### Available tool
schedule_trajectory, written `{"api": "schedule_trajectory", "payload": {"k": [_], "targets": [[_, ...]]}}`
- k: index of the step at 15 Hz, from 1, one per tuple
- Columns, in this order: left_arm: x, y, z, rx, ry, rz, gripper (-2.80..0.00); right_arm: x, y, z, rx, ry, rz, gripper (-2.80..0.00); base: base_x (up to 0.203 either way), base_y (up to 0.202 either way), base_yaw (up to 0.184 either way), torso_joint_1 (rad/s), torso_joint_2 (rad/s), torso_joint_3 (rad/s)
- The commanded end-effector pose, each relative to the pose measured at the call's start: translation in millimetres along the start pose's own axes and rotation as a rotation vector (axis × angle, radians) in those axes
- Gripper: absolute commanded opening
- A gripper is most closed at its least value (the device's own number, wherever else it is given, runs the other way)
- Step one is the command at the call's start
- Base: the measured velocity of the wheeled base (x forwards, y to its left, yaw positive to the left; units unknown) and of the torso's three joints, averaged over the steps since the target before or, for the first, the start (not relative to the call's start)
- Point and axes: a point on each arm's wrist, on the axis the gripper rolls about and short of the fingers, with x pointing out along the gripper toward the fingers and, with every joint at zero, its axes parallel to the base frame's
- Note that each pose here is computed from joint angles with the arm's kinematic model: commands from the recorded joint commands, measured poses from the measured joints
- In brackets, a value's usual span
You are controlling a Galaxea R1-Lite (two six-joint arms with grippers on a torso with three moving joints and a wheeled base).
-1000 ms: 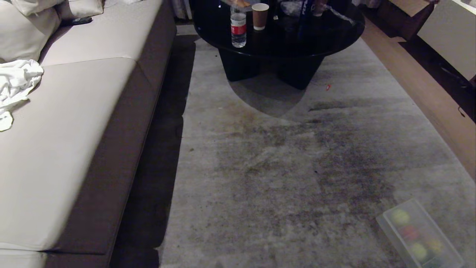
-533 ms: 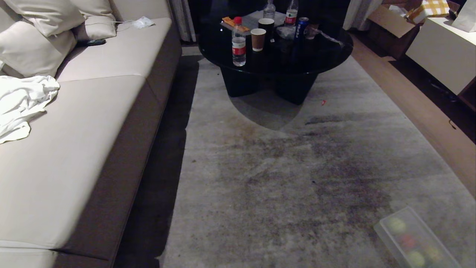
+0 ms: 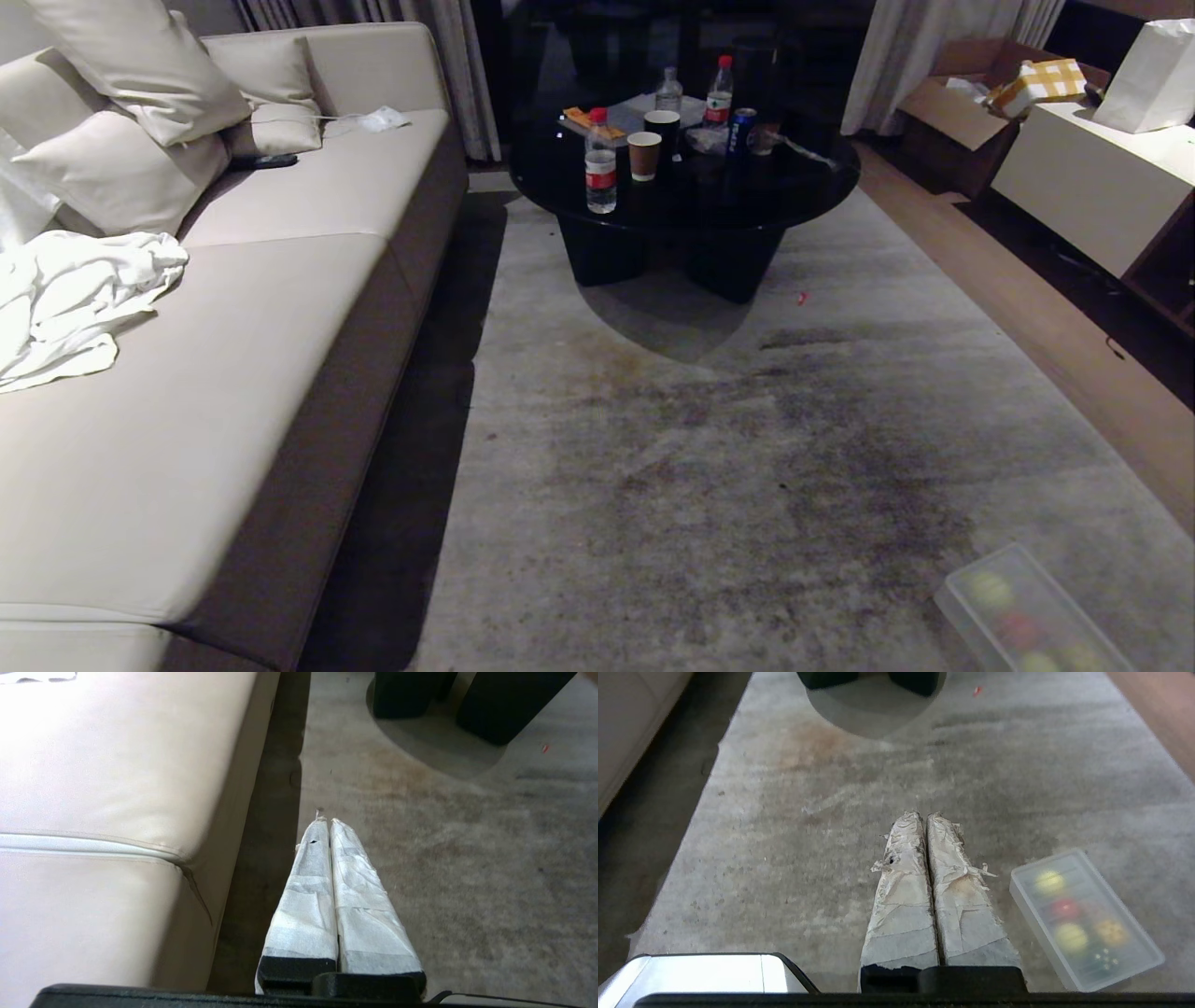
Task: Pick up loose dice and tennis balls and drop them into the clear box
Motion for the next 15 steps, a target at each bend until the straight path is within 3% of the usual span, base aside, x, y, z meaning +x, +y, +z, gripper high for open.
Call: {"api": "schedule_trajectory", "payload": {"k": [1,15], "targets": [[0.2,0.0,-0.4,0.0,0.003,0.001,-2.8,0.1,0.0,0.2,0.0,0.0,0.001,-2.8,0.0,0.0,0.0,0.0,0.0,0.195],[0.2,0.0,-0.6,0.004,0.005,0.001,-2.8,0.1,0.0,0.2,0.002,0.0,0.0,-2.8,0.0,0.0,0.0,0.001,0.0,0.202]]}}
